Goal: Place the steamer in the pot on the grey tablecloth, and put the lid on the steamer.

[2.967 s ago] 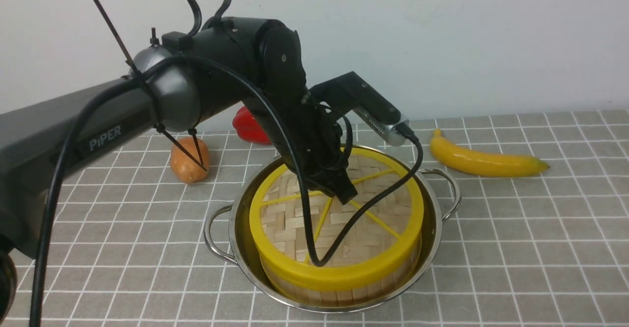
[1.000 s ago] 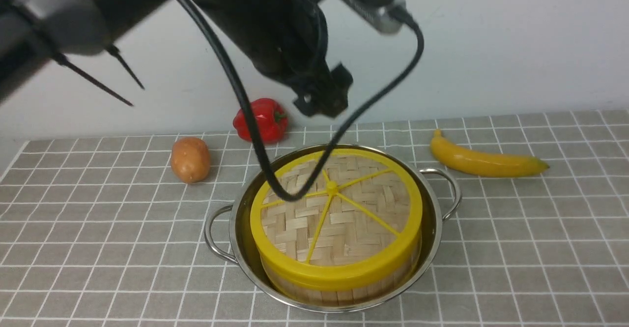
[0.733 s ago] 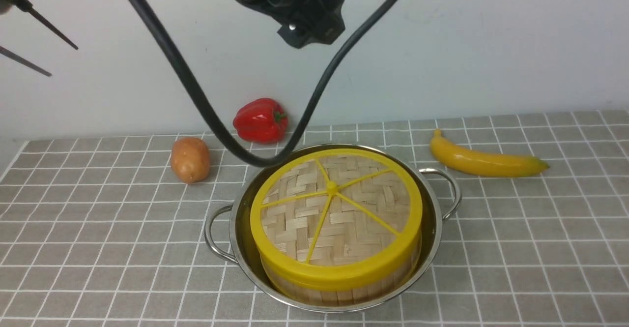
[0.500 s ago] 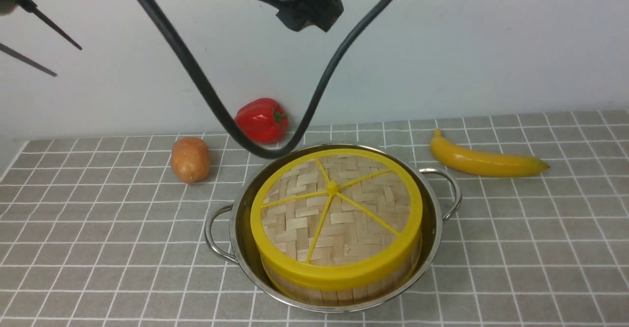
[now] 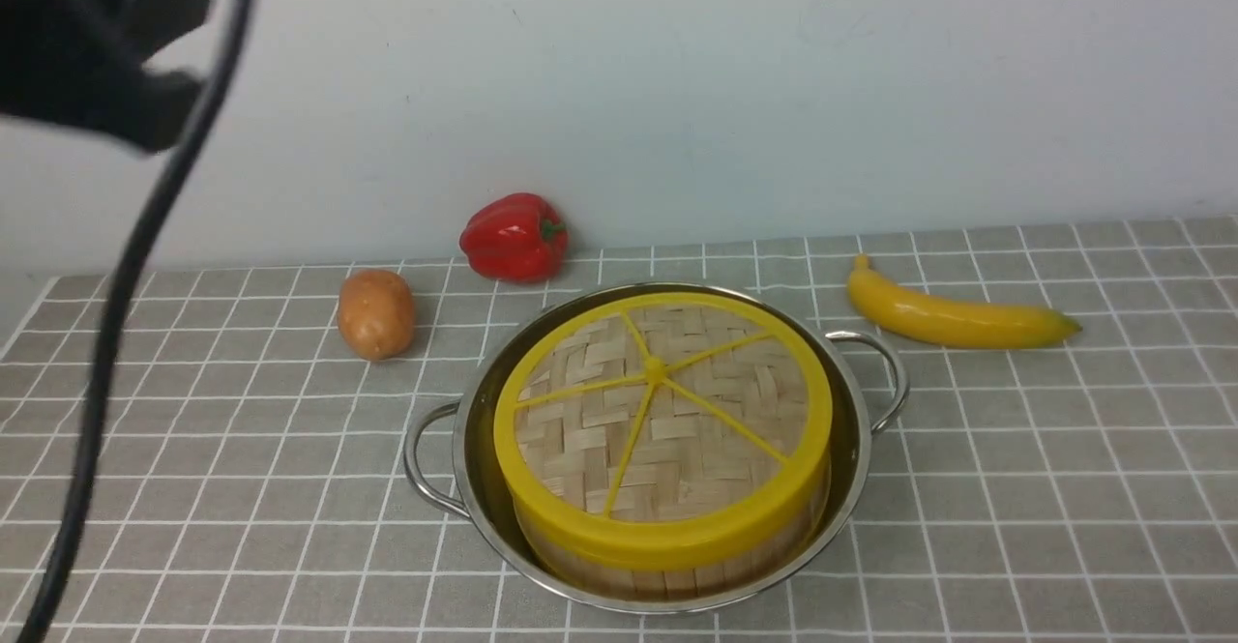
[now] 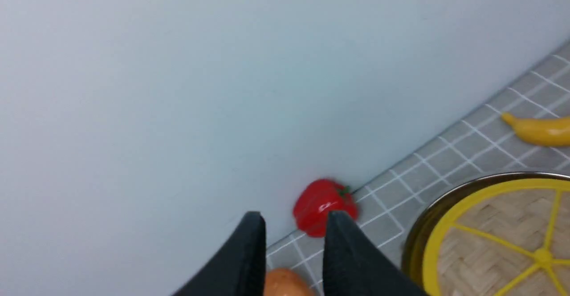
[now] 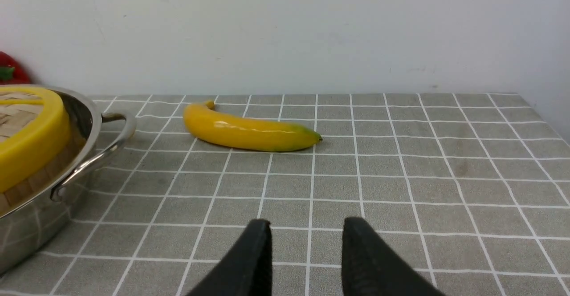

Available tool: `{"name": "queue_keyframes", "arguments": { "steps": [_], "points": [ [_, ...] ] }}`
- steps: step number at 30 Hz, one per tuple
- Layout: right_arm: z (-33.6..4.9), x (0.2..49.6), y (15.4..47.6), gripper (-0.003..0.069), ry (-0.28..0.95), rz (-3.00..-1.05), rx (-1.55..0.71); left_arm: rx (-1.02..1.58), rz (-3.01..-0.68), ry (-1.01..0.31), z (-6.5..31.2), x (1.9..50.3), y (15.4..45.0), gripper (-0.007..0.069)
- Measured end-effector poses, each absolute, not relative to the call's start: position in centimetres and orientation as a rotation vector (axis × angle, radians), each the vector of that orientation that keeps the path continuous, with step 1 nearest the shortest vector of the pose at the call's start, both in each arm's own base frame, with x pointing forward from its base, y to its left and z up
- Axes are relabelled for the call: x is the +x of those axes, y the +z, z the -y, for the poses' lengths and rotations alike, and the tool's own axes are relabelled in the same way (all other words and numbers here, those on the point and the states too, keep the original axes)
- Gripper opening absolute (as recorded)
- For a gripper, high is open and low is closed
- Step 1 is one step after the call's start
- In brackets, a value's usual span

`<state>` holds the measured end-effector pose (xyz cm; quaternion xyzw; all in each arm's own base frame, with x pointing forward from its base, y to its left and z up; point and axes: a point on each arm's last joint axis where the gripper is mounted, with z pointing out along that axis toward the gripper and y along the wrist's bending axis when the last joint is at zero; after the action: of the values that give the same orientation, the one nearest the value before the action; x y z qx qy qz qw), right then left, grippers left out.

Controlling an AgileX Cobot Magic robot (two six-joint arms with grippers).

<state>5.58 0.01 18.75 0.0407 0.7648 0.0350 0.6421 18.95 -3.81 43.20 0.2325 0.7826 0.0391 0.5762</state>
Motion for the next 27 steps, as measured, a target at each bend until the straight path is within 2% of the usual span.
{"name": "queue_keyframes", "arguments": {
  "steps": [4,8,9,12,15,21,27],
  "points": [
    [0.0,5.6,18.7,0.0243,0.081,-1.743,0.093,0.349,-1.886,0.111,1.1,13.5,36.7,0.0169],
    [0.0,5.6,18.7,0.0243,0.08,-1.743,0.093,0.191,-1.881,0.094,0.3,9.6,30.6,0.0169],
    [0.0,5.6,18.7,0.0243,0.08,-1.743,0.093,0.177,-1.879,0.093,0.2,9.3,30.0,0.0169],
    [0.0,5.6,18.7,0.0243,0.08,-1.743,0.093,0.097,-1.864,0.095,-0.1,7.5,24.9,0.0175],
    [0.0,5.6,18.7,0.0243,0.08,-1.743,0.093,0.064,-1.859,0.11,-0.2,6.6,21.5,0.0185],
    [0.0,5.6,18.7,0.0243,0.08,-1.743,0.093,0.05,-1.866,0.113,-0.2,6.0,18.5,0.019],
    [0.0,5.6,18.7,0.0243,0.08,-1.743,0.093,0.053,-1.847,0.116,-0.2,5.6,18.0,0.0201]
  ]
}}
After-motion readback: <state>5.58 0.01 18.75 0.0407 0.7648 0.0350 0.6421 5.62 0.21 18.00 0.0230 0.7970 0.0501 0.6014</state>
